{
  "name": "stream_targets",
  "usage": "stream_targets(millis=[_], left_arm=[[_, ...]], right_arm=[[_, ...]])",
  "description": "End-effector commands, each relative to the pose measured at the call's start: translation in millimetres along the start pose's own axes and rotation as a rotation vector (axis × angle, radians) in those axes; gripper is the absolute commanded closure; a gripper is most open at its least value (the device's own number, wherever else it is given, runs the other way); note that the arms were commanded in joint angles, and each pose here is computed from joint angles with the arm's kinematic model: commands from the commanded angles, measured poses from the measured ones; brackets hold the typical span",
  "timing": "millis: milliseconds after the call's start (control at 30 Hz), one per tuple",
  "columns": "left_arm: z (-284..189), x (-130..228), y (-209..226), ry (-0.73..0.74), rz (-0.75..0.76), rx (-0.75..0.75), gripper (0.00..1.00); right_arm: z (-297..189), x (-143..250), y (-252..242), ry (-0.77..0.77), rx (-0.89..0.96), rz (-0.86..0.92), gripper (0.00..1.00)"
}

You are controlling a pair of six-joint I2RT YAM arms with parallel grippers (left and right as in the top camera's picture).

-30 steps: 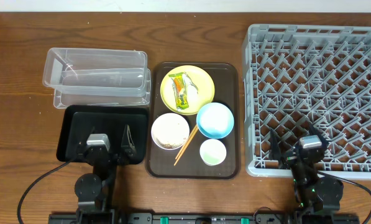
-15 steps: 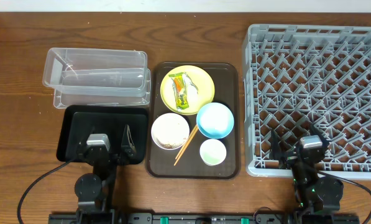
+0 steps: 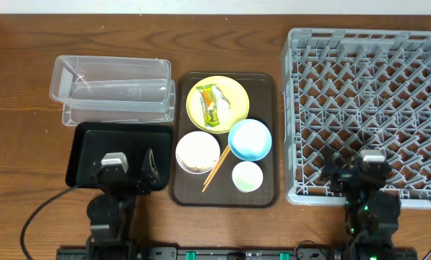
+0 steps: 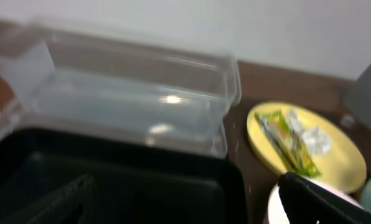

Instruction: Sort waste into correct bins and load items into the dishwasher rack

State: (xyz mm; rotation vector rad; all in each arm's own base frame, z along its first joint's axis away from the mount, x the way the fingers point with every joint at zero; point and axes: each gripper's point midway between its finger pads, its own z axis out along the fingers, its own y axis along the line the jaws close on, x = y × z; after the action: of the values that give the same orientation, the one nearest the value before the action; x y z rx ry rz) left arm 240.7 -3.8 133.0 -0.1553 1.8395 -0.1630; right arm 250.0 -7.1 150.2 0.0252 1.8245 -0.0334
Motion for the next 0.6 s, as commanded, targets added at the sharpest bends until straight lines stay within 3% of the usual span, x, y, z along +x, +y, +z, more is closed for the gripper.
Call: stream_targets(millis=[0,167,433,567], left_arm=[[-8,-29,-9,0.017,-0.021,0.015,0.05],[-9,-53,-15,0.179,-0.03,-0.013,0.05],[6,-81,-40,0.572,-0.088,0.026,0.05],[9,-85,-41,0.761,-0.11,-0.017,0.05]], right_arm=[[-3,-35,-9,0.01,0.051,0.02,0.01],[7,-56,-8,0.181,0.048,0.01,0.01],[24,-49,-7,0.584,0.048,-0.011,0.01],[35,-49,-2,0.684,0.023,-0.008,0.01]])
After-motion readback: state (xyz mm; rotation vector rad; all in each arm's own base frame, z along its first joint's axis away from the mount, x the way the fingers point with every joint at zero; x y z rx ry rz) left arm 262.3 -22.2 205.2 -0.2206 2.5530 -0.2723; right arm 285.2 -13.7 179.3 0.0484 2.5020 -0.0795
